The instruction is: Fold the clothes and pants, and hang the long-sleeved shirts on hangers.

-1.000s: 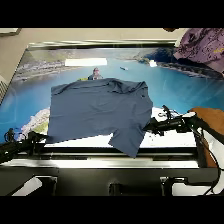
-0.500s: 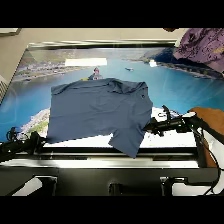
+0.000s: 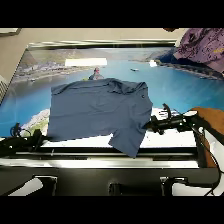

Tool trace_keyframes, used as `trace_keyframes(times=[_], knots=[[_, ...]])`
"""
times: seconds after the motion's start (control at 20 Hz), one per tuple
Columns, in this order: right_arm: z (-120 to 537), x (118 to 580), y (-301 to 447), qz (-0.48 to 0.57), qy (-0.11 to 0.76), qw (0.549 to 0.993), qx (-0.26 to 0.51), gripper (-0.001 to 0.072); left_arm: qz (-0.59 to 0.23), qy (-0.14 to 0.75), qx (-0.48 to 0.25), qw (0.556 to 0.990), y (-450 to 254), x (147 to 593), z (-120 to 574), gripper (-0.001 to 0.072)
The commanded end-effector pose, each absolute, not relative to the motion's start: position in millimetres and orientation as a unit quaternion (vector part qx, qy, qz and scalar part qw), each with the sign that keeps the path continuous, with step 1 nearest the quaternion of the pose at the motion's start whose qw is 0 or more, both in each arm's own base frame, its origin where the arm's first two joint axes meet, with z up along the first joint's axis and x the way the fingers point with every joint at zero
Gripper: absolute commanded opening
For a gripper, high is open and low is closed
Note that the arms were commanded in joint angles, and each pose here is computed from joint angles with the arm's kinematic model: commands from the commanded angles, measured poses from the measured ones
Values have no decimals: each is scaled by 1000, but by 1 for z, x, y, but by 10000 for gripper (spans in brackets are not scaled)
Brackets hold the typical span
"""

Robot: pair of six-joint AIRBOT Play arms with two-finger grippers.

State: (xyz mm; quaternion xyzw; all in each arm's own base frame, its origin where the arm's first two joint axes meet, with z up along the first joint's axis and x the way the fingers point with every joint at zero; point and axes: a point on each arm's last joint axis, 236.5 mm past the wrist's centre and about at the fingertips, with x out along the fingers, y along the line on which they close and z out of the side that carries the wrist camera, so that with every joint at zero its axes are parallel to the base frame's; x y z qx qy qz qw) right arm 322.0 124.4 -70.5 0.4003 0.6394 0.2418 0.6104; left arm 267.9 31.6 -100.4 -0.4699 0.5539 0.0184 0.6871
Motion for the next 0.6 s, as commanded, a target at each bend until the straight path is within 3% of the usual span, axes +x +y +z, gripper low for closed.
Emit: trace_keyframes(times=[0.0, 0.15, 0.3, 0.4, 0.55], knots=[[-18, 367, 120, 265, 577, 680, 367, 27, -28, 511, -446, 734, 41, 319, -43, 15], [76, 452, 120, 251, 457, 788, 327, 27, -56, 444, -376, 811, 51, 388, 40, 15], [198, 508, 135, 243, 325, 883, 237, 27, -73, 334, -308, 888, 54, 446, 163, 15], [281, 517, 134, 228, 243, 924, 189, 27, -69, 263, -251, 929, 60, 458, 250, 14], [397, 484, 127, 228, 146, 952, 142, 27, -22, 168, -165, 972, 76, 433, 371, 15]])
